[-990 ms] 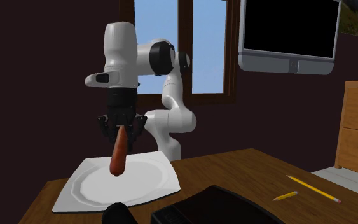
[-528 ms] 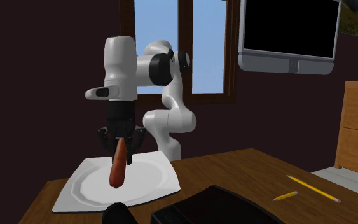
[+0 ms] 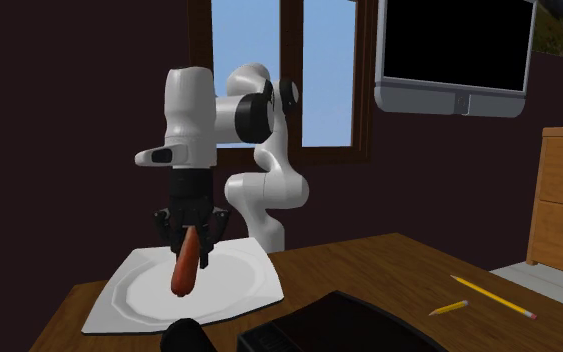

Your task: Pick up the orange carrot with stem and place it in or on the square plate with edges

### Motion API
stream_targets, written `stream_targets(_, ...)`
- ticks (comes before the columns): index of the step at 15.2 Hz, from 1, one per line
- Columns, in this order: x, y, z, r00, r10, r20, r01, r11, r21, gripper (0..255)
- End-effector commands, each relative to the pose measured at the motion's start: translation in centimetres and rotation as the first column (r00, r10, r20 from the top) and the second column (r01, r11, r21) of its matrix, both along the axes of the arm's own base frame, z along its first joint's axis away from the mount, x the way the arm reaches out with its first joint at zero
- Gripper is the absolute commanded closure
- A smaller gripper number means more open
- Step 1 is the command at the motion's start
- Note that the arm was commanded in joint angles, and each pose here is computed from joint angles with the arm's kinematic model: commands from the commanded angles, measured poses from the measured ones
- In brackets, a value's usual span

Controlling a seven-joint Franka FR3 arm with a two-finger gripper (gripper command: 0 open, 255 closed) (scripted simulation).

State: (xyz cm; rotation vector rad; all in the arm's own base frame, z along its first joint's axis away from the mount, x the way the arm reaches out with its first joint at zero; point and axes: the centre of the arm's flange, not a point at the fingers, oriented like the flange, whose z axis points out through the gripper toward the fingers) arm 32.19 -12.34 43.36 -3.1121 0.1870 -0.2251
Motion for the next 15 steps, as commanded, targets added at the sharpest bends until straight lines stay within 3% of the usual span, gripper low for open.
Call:
stream_targets(1,0.0,0.1,-0.3,1.000,0.002,-0.009,-0.001,1.000,0.002,255)
stream_targets(2,0.0,0.1,-0.3,1.000,0.002,-0.009,-0.001,1.000,0.002,255)
stream_targets(3,0.0,0.1,-0.4,1.000,0.002,-0.008,-0.002,1.000,0.002,0)
stream_targets(8,0.0,0.1,-0.3,1.000,0.002,-0.009,-0.001,1.000,0.002,0)
stream_targets(12,-0.7,0.0,4.6,1.000,0.002,-0.009,-0.001,1.000,0.002,0)
stream_targets(15,-0.7,0.0,4.6,1.000,0.002,-0.009,-0.001,1.000,0.002,0)
